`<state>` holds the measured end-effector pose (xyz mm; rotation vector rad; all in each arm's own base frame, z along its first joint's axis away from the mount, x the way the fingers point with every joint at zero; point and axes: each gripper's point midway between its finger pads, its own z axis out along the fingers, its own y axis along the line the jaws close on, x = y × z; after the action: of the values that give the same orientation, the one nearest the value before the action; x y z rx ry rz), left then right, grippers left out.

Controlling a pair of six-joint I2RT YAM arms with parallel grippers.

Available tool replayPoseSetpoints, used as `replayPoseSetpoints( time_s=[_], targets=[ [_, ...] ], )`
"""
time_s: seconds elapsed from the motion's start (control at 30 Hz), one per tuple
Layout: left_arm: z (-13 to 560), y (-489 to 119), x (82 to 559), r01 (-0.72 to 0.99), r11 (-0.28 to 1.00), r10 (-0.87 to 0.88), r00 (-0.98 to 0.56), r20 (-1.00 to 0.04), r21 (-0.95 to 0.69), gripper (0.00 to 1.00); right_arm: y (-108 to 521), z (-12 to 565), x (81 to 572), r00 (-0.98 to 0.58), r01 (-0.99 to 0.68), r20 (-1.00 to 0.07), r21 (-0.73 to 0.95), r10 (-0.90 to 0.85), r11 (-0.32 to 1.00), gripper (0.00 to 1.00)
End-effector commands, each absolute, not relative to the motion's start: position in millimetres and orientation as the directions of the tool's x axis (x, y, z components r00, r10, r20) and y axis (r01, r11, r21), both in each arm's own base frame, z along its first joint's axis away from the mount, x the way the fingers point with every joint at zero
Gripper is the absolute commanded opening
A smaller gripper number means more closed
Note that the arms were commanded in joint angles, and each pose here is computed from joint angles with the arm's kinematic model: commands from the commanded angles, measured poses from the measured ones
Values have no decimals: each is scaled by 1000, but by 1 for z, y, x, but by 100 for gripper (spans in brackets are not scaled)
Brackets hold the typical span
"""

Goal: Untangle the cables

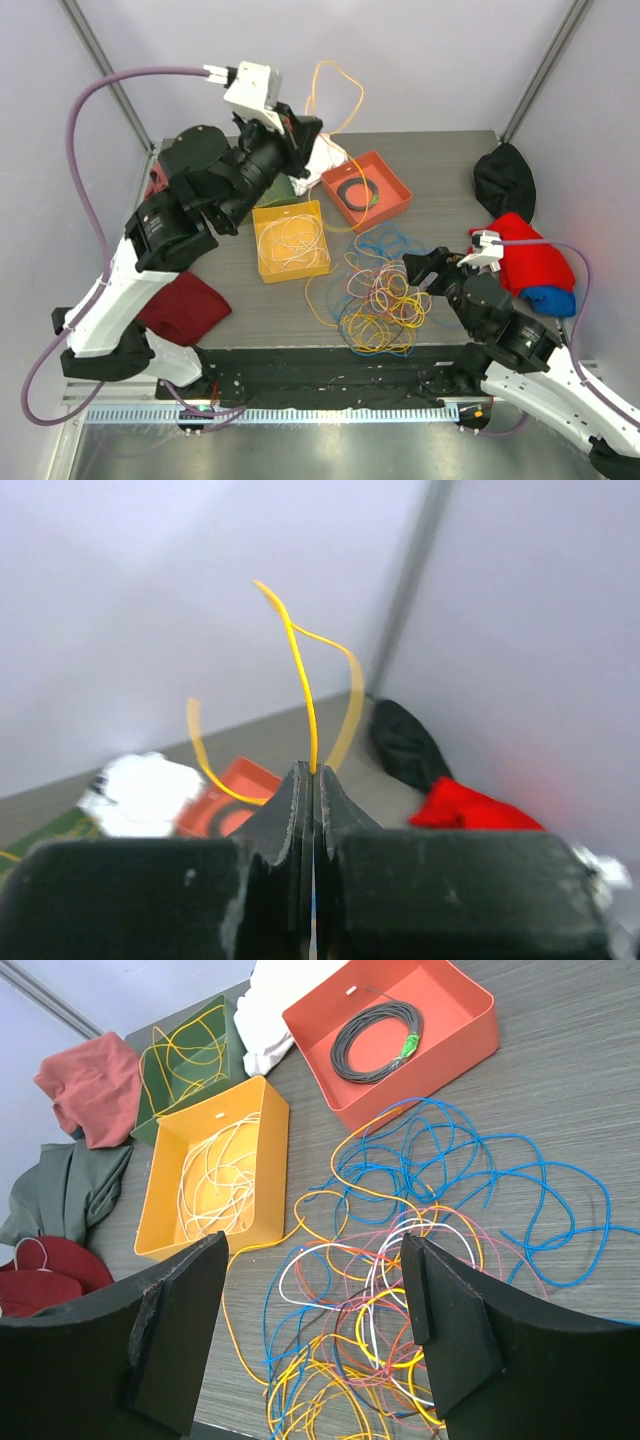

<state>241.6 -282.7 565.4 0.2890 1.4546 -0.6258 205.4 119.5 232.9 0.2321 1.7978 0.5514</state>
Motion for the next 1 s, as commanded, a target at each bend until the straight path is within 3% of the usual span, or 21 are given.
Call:
replayPoseSetpoints(
  time_s=[0.0, 0.13, 0.23, 0.4, 0.97],
  targets=[
    [547, -244, 296, 354, 929, -116, -6, -993, -110, 0, 115, 254, 204, -252, -143, -854, 499, 456, 855, 78],
    [507, -212, 349, 277, 931, -205, -144, -968, -238, 0, 109, 254, 202, -244, -131, -858, 492, 453, 861, 78],
    [497, -168, 383, 149, 948, -264, -123, -957, -281, 0, 104, 256, 200, -231, -127, -862, 487, 452, 864, 78],
    [477, -142, 426, 73, 941, -317, -155, -936, -331, 0, 98, 260, 200, -213, -121, -875, 466, 435, 877, 78],
    [352, -89, 535, -123, 935, -354, -221, -909, -334, 0, 97, 251, 210, -216, -80, -904, 393, 369, 916, 79]
  ],
)
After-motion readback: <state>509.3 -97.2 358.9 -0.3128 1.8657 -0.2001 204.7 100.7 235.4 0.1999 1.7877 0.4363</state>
